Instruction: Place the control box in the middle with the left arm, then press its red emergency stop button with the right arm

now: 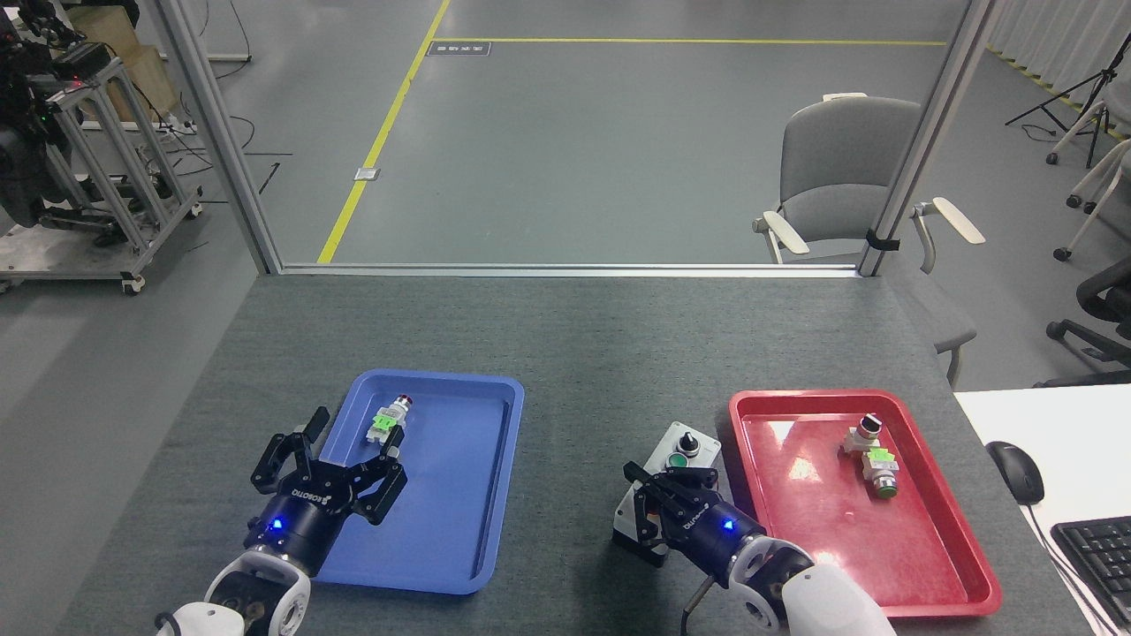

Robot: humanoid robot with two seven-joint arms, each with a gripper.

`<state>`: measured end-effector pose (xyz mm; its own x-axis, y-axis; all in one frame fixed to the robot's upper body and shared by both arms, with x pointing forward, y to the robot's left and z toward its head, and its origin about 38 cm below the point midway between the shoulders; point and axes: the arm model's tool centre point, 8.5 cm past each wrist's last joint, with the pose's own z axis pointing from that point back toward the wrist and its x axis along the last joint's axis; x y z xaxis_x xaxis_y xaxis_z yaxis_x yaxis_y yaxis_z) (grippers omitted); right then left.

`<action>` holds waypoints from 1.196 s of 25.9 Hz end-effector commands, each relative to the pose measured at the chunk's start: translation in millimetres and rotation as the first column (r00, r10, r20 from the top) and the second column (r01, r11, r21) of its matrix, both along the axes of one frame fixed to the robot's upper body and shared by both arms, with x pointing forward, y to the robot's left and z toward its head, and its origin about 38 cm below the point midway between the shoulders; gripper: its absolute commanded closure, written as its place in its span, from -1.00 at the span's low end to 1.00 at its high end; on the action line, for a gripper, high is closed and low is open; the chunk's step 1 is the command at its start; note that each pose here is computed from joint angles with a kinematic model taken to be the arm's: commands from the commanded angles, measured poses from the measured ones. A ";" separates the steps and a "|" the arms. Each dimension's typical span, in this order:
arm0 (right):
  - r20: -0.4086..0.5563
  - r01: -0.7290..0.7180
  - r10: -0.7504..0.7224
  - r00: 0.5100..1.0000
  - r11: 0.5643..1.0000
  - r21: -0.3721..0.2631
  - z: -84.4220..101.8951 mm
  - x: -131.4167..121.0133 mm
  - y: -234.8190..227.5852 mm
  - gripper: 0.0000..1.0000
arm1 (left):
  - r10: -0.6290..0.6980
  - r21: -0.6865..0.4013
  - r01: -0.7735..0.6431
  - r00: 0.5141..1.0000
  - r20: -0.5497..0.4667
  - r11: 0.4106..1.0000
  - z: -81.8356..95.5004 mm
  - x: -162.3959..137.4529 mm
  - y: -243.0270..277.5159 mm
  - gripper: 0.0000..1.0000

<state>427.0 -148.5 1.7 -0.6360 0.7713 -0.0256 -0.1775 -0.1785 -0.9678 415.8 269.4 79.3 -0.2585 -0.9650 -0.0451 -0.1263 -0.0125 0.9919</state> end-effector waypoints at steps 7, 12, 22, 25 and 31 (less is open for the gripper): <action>-0.073 0.012 -0.017 0.997 0.998 -0.056 -28.5 -7.1 4.4 1.00 | 0.197 0.004 -0.197 0.978 -0.067 0.980 15.8 -11.3 32.0 -0.98; 0.024 0.058 -0.059 0.998 0.998 0.025 10.7 14.9 -0.9 0.03 | 0.358 -0.013 -0.359 0.933 -0.046 0.933 21.9 -15.8 43.3 -0.97; 0.143 0.384 -0.430 0.891 0.884 0.267 85.1 51.0 -119.9 -0.99 | 0.418 -0.021 -0.419 0.908 -0.042 0.908 12.3 -23.3 13.1 -0.97; 0.039 0.538 -0.570 0.820 0.793 0.287 42.1 9.6 -169.2 -0.99 | 0.417 -0.004 -0.417 0.908 -0.034 0.909 5.3 -28.8 -13.6 -0.97; 0.025 0.598 -0.633 0.773 0.743 0.301 34.6 -10.3 -182.7 -0.99 | 0.397 -0.020 -0.398 0.917 -0.041 0.917 3.7 -30.3 -60.4 -0.97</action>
